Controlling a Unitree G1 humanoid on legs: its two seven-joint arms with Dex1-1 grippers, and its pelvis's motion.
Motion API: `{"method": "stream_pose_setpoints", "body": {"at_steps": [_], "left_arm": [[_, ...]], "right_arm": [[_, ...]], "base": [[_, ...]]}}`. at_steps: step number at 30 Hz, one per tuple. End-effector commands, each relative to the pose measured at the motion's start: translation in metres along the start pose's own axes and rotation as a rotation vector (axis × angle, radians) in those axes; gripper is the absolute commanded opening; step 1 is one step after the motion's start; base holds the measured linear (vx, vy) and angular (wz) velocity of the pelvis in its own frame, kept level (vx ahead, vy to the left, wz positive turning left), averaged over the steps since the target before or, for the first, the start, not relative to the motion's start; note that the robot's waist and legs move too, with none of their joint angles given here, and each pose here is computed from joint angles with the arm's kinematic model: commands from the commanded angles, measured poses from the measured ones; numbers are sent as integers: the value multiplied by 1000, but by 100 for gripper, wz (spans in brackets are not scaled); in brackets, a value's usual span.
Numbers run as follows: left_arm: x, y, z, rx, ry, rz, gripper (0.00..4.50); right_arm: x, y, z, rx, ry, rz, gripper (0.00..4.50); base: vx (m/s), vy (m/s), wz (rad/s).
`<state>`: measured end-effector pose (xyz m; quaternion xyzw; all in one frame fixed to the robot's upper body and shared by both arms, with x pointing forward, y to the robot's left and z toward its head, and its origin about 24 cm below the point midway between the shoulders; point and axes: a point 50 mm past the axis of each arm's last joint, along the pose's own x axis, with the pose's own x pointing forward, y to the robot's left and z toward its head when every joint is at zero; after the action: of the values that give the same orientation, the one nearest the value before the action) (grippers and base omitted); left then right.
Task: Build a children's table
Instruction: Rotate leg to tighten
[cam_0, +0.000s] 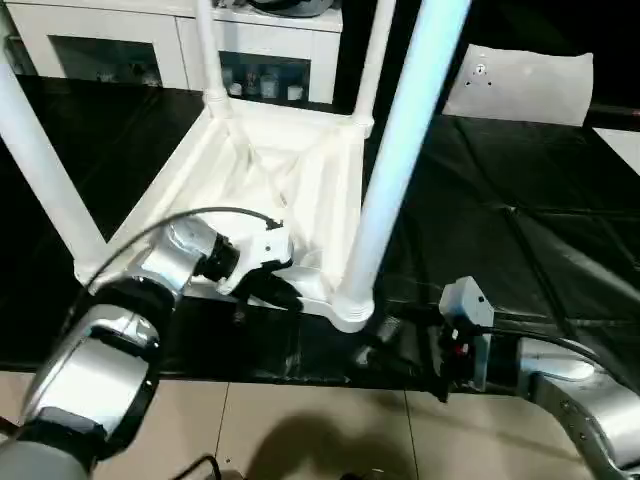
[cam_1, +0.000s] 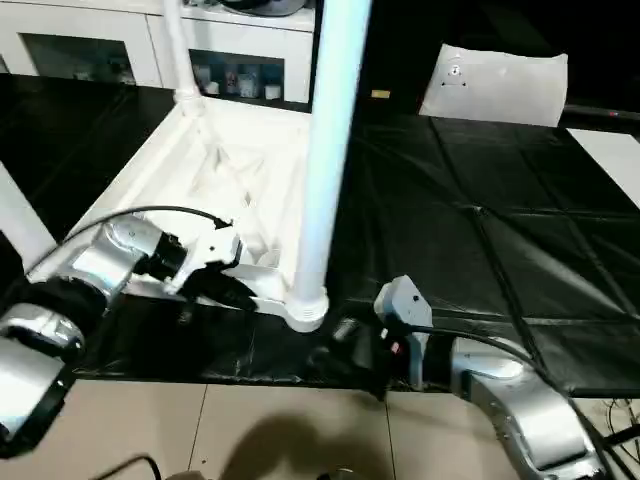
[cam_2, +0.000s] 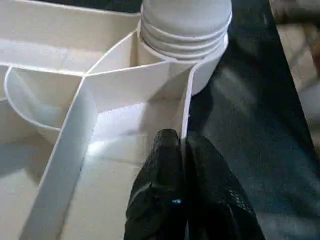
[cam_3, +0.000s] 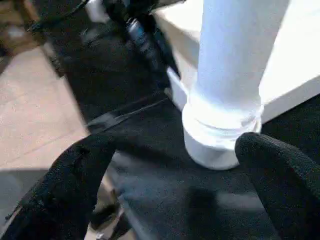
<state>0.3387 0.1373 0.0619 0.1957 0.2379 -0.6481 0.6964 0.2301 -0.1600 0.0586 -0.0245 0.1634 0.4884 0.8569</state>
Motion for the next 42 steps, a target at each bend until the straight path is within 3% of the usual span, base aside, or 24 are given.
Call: {"method": "stream_pose_setpoints", "body": {"at_steps": [1,5,9,11,13,19,20,27,37,42], "left_arm": [[-2,3,2,-67,-105,96,5],[9,-10,-9,-82,-91,108,5],[13,-22,-11,-22,-74,61,5],[10,-31,-15,48,-7,4,5],[6,-33,-17,75,40,-34,5],[1,-33,-10,114,32,-84,5],[0,-33,-8,140,29,-104,1],[-2,-30,-1,197,37,-169,0],[-8,-27,0,240,73,-215,0],[-11,-25,-1,247,84,-210,0]], "right_arm": [[-6,-11,9,-35,-22,-71,450],[-4,-12,26,-47,-67,-96,450],[0,-10,34,-68,-76,-88,450],[1,-11,40,-78,-85,-92,450],[1,-12,43,-82,-84,-84,450],[6,-10,48,-87,-87,20,450],[10,-10,49,-89,-91,69,433],[20,-15,48,-93,-49,247,371],[33,-34,37,-138,47,352,286],[37,-33,32,-152,71,387,242]], "base": [[0,0,0],[0,0,0],[0,0,0],[0,0,0],[0,0,0],[0,0,0],[0,0,0],[0,0,0],[0,0,0],[0,0,0]]}}
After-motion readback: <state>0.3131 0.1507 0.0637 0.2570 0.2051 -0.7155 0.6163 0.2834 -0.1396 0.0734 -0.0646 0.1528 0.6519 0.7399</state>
